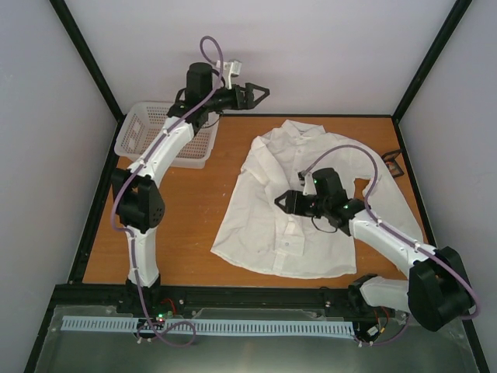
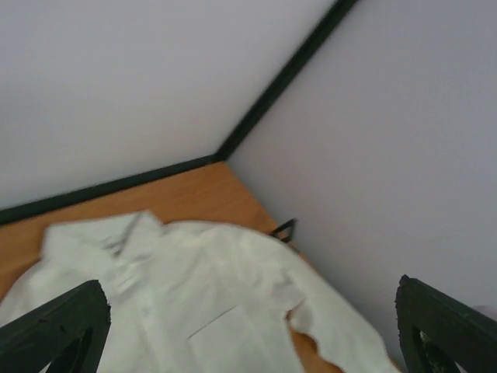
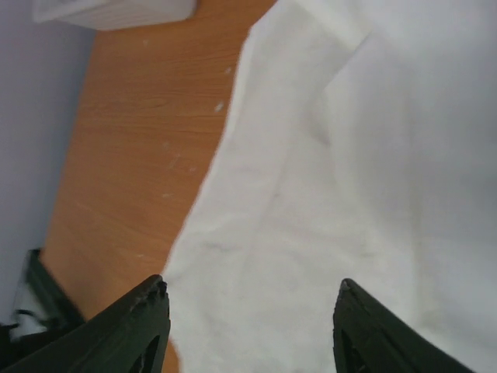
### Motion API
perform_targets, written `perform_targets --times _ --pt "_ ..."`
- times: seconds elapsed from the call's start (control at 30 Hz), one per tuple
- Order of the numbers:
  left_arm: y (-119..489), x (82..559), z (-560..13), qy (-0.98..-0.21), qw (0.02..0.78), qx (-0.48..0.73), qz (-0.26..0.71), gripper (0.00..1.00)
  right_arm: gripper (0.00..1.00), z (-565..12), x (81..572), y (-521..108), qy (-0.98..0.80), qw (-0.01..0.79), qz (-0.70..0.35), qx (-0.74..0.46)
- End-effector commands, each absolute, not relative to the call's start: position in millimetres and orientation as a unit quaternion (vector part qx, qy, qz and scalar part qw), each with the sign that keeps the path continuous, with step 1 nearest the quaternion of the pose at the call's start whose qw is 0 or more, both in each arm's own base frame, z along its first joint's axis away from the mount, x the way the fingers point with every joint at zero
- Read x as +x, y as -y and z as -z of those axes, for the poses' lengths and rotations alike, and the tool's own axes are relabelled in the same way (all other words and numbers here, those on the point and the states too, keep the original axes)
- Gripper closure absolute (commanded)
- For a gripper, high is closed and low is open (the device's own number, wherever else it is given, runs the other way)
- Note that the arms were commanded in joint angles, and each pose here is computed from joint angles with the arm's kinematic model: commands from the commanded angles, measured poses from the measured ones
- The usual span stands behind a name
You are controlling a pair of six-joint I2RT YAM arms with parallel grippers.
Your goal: Pin the brooch onto the clothing
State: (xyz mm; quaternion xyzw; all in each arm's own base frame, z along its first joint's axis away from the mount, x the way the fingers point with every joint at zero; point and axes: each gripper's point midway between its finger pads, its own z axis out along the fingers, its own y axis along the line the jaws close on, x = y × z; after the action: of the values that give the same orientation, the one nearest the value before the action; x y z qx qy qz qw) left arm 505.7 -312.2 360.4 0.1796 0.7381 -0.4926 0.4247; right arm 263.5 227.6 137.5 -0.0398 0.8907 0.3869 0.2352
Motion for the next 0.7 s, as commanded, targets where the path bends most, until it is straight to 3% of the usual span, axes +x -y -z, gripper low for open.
perform_targets --times 0.0,0.23,0.43,0.47,0.67 --pt "293.5 520.7 -243.5 -0.850 0.335 0.116 0.391 0.02 0.40 -118.2 270.9 -194.5 -0.930 0.235 -0.280 -0.036" --pt "271.1 465.0 -241.4 -0.843 0.355 0.116 0.386 0.05 0.24 -79.6 250.6 -180.4 -0.962 0.175 -0.194 -0.084" --pt "240.2 401.8 -246.7 -0.844 0.372 0.113 0.368 0.02 0.22 -54.0 237.8 -165.6 -0.980 0.139 -0.093 -0.111" --pt "233.4 388.4 -246.8 -0.846 0.374 0.111 0.364 0.02 0.25 -51.7 239.3 -166.7 -0.980 0.140 -0.087 -0.112" --pt "203.9 338.9 -258.3 -0.845 0.399 0.104 0.341 0.00 0.71 -51.1 251.4 -176.7 -0.982 0.142 -0.062 -0.112"
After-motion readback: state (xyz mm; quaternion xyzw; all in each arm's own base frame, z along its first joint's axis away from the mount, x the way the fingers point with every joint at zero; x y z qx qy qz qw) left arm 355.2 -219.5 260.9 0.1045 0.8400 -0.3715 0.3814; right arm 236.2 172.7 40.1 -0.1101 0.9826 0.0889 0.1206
